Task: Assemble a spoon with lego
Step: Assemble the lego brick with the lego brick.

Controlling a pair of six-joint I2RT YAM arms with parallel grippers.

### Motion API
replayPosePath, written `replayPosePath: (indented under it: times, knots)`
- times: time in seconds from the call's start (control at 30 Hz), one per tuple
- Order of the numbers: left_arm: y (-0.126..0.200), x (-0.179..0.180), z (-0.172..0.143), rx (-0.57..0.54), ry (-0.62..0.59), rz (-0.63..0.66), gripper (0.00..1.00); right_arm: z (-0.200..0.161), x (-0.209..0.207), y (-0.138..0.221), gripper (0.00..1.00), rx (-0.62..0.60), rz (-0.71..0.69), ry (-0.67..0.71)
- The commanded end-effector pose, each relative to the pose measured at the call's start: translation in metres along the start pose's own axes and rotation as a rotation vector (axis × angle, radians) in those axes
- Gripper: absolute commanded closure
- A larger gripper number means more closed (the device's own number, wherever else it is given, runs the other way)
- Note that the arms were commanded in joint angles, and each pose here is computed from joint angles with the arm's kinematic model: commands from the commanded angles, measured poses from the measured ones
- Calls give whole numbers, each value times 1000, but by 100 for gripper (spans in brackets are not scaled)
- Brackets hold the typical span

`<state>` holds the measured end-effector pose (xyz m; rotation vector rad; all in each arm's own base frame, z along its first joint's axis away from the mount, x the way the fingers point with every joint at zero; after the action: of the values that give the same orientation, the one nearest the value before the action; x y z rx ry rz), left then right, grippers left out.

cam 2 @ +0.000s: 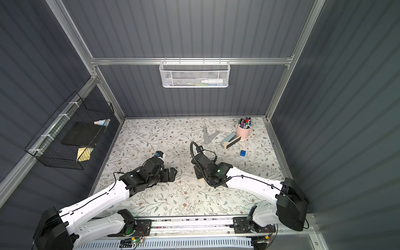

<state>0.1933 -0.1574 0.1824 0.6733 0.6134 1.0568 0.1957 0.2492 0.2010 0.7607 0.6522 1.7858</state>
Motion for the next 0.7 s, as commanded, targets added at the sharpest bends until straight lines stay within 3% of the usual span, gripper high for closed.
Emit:
replayPosePath:
  times: [0.0,0.67]
  knots:
    - [3,0,0,-24,-5,-12,1,-40,-18,-10,92,214,-112,81]
    - [3,0,1,-26,-10,-17,1,-11,-6,2,64,129,-91,101]
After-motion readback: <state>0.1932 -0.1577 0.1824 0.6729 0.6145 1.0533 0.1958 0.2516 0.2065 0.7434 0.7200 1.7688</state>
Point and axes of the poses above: each gripper's point midway between its finger pads, its own y axis back along the fingers, its own x axis along the line the jaws close on, z = x × y, the point moved 8 cm from there along y, back along the fingers, and after that the axes turned 13 degrees about -y, right-handed, at the moved point
